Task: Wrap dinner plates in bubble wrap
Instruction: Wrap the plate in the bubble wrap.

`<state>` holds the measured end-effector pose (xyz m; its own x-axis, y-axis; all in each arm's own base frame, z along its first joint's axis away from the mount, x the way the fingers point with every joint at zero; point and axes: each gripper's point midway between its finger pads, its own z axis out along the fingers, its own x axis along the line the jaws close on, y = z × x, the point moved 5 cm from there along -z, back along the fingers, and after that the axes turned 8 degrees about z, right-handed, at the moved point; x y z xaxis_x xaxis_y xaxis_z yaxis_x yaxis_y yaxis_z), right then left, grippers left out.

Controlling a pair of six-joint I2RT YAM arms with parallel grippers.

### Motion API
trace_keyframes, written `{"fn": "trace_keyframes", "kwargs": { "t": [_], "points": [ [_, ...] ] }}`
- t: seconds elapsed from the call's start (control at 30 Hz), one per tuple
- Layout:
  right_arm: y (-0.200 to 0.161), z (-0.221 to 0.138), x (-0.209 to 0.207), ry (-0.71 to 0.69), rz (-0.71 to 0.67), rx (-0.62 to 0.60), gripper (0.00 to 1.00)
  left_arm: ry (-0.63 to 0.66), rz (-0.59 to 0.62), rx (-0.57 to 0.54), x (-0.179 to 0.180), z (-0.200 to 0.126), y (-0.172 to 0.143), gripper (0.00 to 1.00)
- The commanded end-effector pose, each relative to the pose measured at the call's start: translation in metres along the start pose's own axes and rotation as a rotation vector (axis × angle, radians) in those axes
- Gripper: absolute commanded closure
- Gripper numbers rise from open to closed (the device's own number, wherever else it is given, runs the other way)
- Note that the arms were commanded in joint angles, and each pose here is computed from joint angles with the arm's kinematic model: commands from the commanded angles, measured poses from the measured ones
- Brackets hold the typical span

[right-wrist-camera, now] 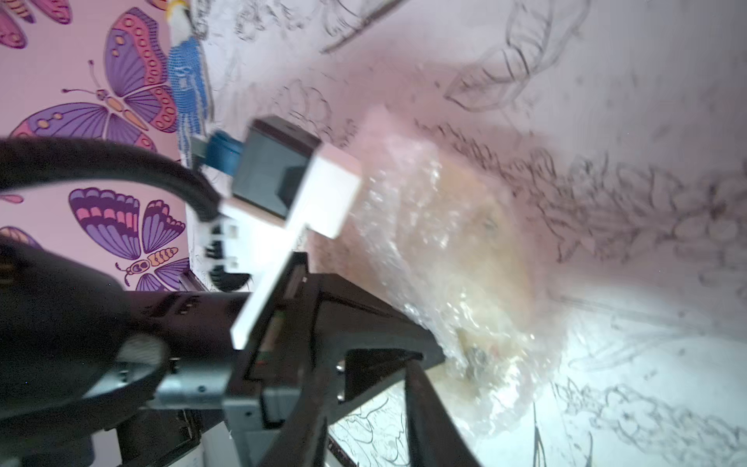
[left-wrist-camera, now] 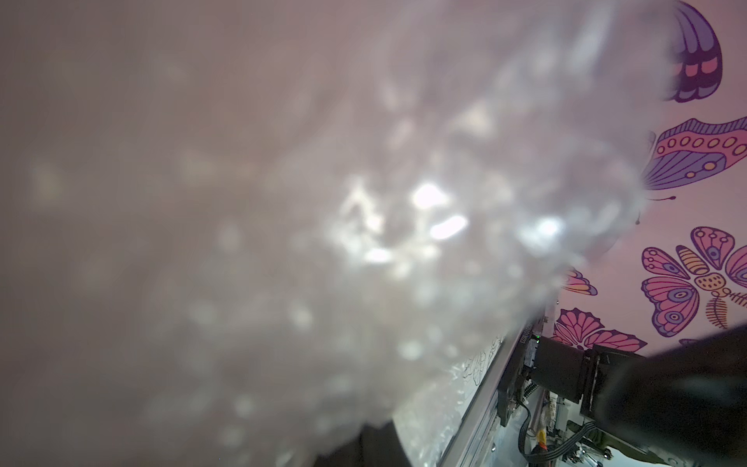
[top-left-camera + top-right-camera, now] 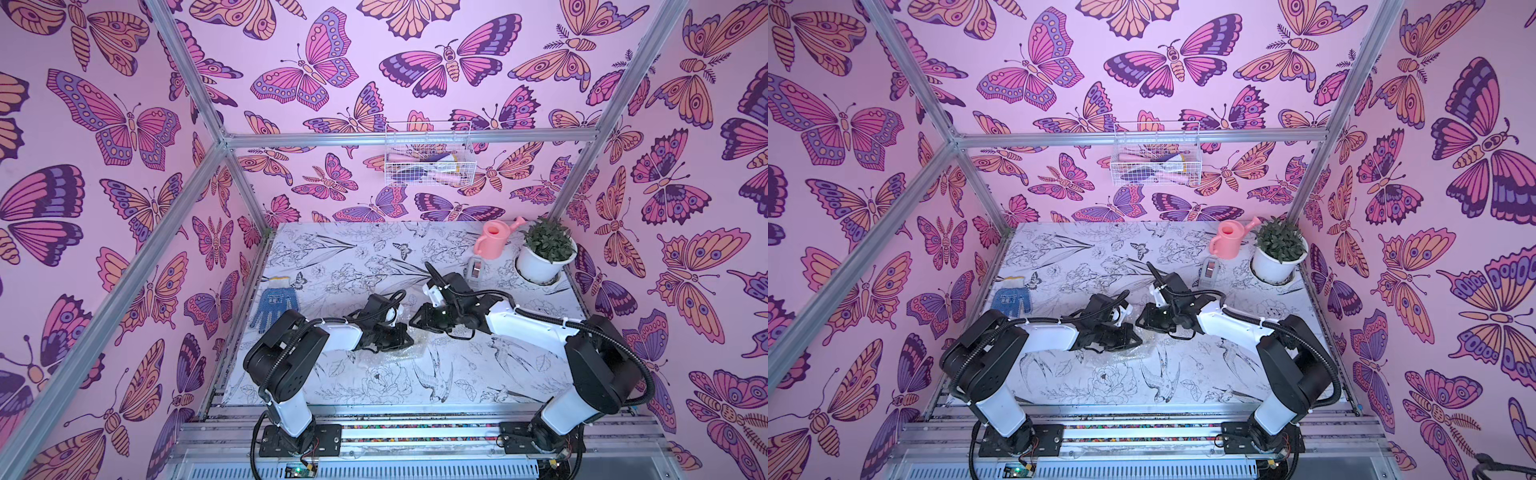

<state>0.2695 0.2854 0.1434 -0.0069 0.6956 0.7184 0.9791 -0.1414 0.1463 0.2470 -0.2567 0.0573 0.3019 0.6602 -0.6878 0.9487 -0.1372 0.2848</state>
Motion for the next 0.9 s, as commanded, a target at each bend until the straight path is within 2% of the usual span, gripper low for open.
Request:
{"fn": "trace_keyframes", "kwargs": {
  "t": [0.0,0.03,0.1,0.17,0.23,0.37,0.47,0.53,0.6,0.67,0.73,0.77,0.87],
  "points": [
    [0.008,0.012,0.010,0.063,0.026,0.020,0.57,0.162,-0.075,0.116,0.042,0.008,-0.046,1.00],
    [0.010,0.017,0.011,0.068,0.032,0.032,0.61,0.157,-0.074,0.110,0.042,0.008,-0.047,1.00],
    [0.013,0.026,0.014,0.100,0.051,0.042,0.82,0.151,-0.075,0.105,0.043,0.009,-0.048,1.00],
    [0.015,0.035,0.015,0.155,0.093,0.050,0.91,0.145,-0.075,0.104,0.043,0.009,-0.049,1.00],
    [0.012,0.047,0.006,0.149,0.131,0.076,0.97,0.143,-0.072,0.096,0.042,0.009,-0.049,1.00],
    [0.007,0.061,-0.016,0.129,0.187,0.076,1.00,0.129,-0.064,0.088,0.040,0.009,-0.050,1.00],
    [-0.002,0.073,-0.028,0.101,0.201,0.139,1.00,0.125,-0.053,0.075,0.037,0.007,-0.048,1.00],
    [-0.008,0.074,-0.045,0.042,0.215,0.138,1.00,0.122,-0.041,0.059,0.034,0.004,-0.044,1.00],
    [-0.012,0.070,-0.068,-0.078,0.218,0.124,1.00,0.111,-0.028,0.036,0.026,-0.002,-0.038,1.00],
    [-0.015,0.067,-0.087,-0.191,0.189,0.119,1.00,0.102,-0.006,0.002,0.014,-0.012,-0.029,0.90],
    [-0.017,0.069,-0.099,-0.265,0.161,0.135,1.00,0.099,0.028,-0.043,-0.002,-0.028,-0.018,0.76],
    [-0.018,0.071,-0.104,-0.279,0.158,0.143,1.00,0.110,0.051,-0.064,-0.010,-0.038,-0.013,0.68],
    [-0.020,0.074,-0.109,-0.279,0.161,0.148,1.00,0.183,0.117,-0.115,-0.030,-0.075,-0.004,0.55]
  ]
}}
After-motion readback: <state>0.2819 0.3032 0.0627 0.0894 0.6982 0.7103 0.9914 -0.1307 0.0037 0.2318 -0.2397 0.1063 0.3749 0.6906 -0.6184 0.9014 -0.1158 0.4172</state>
